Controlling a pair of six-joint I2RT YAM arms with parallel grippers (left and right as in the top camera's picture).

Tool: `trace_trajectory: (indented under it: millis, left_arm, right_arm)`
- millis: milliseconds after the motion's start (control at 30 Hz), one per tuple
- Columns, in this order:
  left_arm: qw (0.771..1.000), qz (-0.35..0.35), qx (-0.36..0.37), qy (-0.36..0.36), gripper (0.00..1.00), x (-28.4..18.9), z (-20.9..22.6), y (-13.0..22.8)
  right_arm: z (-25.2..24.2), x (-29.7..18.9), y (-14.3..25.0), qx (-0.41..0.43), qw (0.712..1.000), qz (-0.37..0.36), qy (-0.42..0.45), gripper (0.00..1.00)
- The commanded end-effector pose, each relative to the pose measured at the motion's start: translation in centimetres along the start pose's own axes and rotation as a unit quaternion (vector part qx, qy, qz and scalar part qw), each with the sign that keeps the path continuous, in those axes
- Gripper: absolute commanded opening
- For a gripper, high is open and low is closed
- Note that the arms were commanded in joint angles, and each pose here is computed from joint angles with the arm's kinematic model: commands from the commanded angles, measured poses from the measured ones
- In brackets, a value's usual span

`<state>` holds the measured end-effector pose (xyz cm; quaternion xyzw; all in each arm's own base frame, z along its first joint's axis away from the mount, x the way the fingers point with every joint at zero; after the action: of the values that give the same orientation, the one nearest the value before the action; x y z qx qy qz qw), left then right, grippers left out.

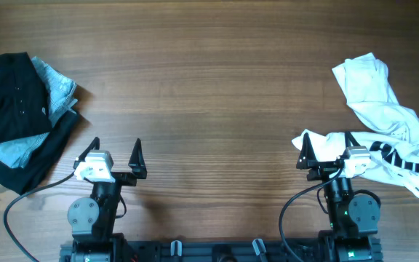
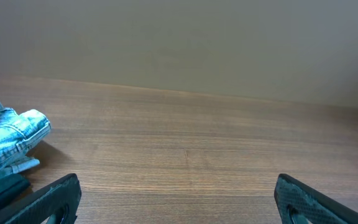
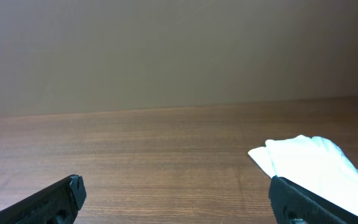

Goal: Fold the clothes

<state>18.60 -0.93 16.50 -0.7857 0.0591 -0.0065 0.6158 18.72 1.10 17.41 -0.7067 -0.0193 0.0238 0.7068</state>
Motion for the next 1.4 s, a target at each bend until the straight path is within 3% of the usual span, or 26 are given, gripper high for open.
trace_trajectory:
  millis: [0, 500, 800, 1067, 1267, 1367]
  left_arm:
    - [1.0, 0.0, -0.002, 0.007, 1.0, 0.0, -0.2, 0.2]
    - [1.0, -0.003, -0.005, 0.01, 1.0, 0.0, -0.2, 0.0]
    - [0.997, 0.017, -0.072, 0.003, 1.0, 0.0, -0.5, -1.2]
    - [0.982, 0.162, -0.091, -0.044, 1.0, 2.1, -0.8, -3.8]
    - [0.939, 0.313, -0.108, -0.092, 1.0, 4.6, -0.6, -4.1]
    - [0.921, 0.357, -0.113, -0.106, 1.0, 5.6, -0.4, -3.6]
  right_arm:
    - [-0.1, 0.0, 0.1, -0.003, 1.0, 0.001, 0.004, 1.0]
    - [-0.1, 0.0, -0.2, 0.025, 1.0, 0.001, 0.004, 1.0]
    - [-0.2, 0.1, -2.3, 0.023, 0.997, 0.07, 0.01, 1.0]
    - [-0.3, 3.7, -3.1, 0.02, 0.966, 0.256, 0.015, 1.0]
    - [-0.2, 7.3, -0.1, 0.02, 0.9, 0.435, 0.015, 1.0]
    - [-0.1, 8.7, 2.5, 0.023, 0.875, 0.484, 0.009, 1.0]
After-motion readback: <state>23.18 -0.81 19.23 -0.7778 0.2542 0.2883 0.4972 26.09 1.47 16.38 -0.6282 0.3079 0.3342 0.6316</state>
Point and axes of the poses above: each gripper's point midway between its finger pads, its own x axis out along the fingers, its own z axis along the line the jaws close on, y = z × x, the point moved 6 cm from there along -x, back along the fingers, and after that the axes turned 5 degrees about -x, right-handed, at the moved point
